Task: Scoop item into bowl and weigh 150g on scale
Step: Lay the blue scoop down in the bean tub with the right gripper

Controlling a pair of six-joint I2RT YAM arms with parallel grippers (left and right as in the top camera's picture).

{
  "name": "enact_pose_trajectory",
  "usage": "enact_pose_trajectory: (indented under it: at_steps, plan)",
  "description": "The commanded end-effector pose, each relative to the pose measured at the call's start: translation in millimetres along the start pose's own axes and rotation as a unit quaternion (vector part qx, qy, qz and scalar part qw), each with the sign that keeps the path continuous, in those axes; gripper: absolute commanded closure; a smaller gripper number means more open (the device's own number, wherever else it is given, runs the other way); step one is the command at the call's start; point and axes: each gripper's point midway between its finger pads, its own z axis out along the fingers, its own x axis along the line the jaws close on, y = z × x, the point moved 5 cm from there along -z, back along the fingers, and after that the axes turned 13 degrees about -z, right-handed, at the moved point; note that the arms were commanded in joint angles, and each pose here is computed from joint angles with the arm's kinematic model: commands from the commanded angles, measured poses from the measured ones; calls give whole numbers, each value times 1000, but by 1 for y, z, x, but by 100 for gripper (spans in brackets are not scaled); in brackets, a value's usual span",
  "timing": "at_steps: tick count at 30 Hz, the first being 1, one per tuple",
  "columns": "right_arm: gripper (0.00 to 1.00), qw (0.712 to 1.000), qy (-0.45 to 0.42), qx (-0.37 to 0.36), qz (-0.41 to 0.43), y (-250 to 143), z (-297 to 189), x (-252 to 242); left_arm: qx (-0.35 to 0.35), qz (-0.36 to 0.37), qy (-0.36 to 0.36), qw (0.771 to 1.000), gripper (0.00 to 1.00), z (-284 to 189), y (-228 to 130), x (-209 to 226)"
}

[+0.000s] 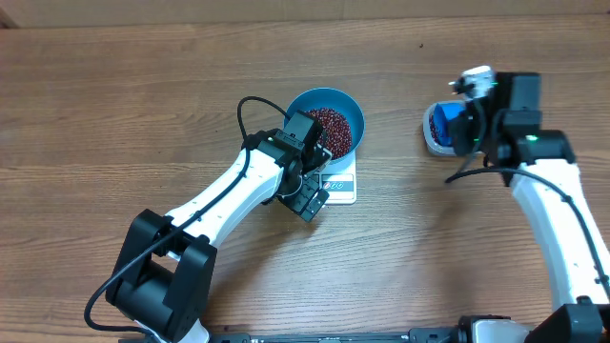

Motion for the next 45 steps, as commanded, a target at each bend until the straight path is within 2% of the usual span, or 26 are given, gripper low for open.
enact_pose_trajectory:
  at_steps: [1, 7, 13, 16, 22, 28, 32, 36, 41, 42, 45]
  plan:
    - [97, 990, -116, 20, -72, 17, -20, -13, 3, -3, 3, 1000, 1, 2, -2, 0]
    - [97, 984, -154, -9, -90, 45, -45, -13, 3, -3, 3, 1000, 0, 2, -2, 0]
    - [97, 986, -147, 0, -79, 40, -49, -13, 3, -3, 3, 1000, 1, 2, -2, 0]
    - [97, 993, -117, -1, -33, 32, -45, -14, 3, -3, 3, 1000, 0, 2, -2, 0]
    - [96, 992, -28, -45, 111, 15, -41, -37, 3, -3, 3, 1000, 1, 2, -2, 0]
    - [96, 964, 96, -111, 222, -7, -37, -69, 3, -3, 3, 1000, 0, 2, -2, 0]
    - [96, 927, 204, -144, 281, -27, -17, -81, 3, -3, 3, 1000, 0, 2, -2, 0]
    - [96, 901, 256, -156, 315, -40, -1, -86, 3, -3, 3, 1000, 0, 2, -2, 0]
    - [96, 889, 265, -137, 346, -59, 22, -93, 3, -3, 3, 1000, 0, 2, -2, 0]
    - [92, 889, 265, -135, 349, -62, 24, -94, 3, -4, 3, 1000, 0, 2, -2, 0]
    - [65, 893, 247, -129, 353, -68, 27, -101, 3, -3, 3, 1000, 0, 2, -2, 0]
